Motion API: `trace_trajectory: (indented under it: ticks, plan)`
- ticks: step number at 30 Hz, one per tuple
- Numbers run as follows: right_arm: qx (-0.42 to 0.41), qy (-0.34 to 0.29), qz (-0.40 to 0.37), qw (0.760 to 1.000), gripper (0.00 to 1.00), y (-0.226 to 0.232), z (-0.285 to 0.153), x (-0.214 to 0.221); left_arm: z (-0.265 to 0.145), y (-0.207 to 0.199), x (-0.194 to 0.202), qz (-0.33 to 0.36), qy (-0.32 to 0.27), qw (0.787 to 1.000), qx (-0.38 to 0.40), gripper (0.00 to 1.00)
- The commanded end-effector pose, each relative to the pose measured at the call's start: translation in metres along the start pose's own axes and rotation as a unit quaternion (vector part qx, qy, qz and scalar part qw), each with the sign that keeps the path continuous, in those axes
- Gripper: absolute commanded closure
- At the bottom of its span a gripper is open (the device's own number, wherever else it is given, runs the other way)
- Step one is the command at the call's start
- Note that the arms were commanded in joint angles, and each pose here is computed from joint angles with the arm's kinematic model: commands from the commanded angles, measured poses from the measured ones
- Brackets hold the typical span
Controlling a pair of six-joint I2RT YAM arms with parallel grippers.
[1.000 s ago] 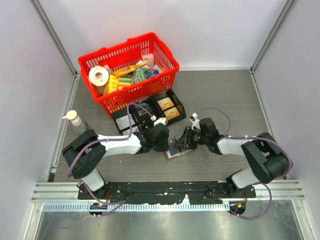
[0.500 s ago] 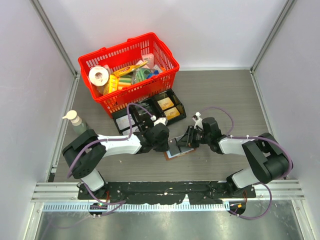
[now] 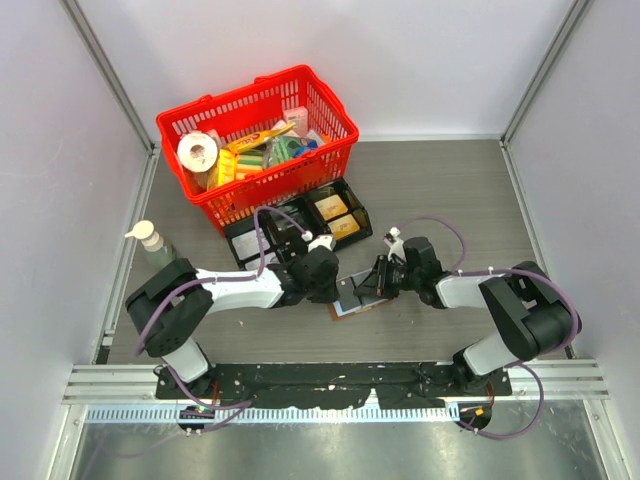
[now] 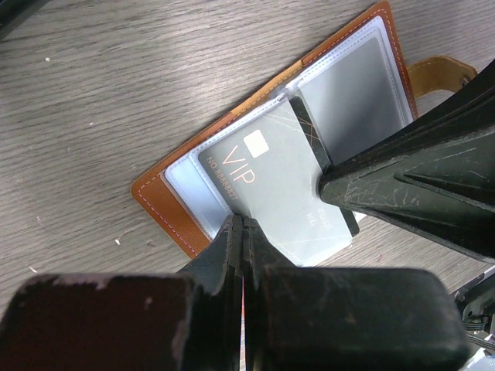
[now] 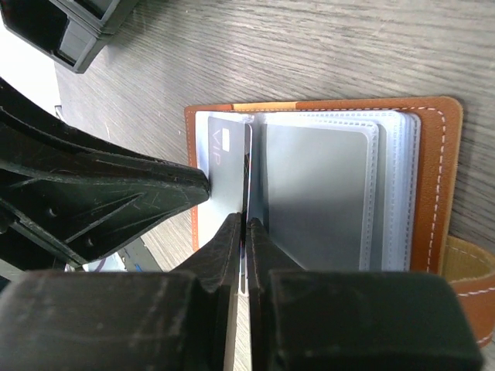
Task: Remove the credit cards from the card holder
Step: Remove the credit card from the card holder.
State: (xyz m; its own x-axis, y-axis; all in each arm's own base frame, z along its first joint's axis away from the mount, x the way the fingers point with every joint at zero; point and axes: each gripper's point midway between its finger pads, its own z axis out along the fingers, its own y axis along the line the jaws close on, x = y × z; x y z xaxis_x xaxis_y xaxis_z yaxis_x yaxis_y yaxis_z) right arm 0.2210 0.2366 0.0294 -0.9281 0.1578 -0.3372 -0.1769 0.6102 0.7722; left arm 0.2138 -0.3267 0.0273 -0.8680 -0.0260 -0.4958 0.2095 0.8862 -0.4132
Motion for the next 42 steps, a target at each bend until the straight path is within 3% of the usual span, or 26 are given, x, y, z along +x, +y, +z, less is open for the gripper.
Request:
trace_trajectory:
  ticks: [1,3,24,28,36,42]
  plan:
    - [-0.029,-0.010,-0.024,0.999,0.94,0.012,-0.001,-0.006,0.007,0.028,0.031,0.011,0.048,0.998,-0.044,1.00]
    - [-0.035,-0.012,-0.025,0.999,0.99,0.015,-0.003,-0.008,0.006,0.028,0.031,0.010,0.047,0.998,-0.044,1.00]
    - [-0.021,-0.013,-0.015,1.000,0.99,0.001,-0.025,-0.013,0.002,0.024,0.026,0.011,0.039,0.999,-0.035,1.00]
    - [-0.025,-0.011,-0.010,1.000,0.94,0.000,-0.023,-0.012,-0.002,0.016,0.019,0.010,0.031,0.999,-0.022,1.00]
    - [-0.026,-0.008,-0.006,1.000,0.94,0.000,-0.022,-0.012,-0.019,-0.030,-0.012,0.005,-0.004,0.998,0.057,0.84]
    - [-0.028,-0.010,-0.008,1.000,0.94,0.002,-0.022,-0.013,-0.011,-0.043,-0.016,0.012,0.003,0.997,0.070,0.82]
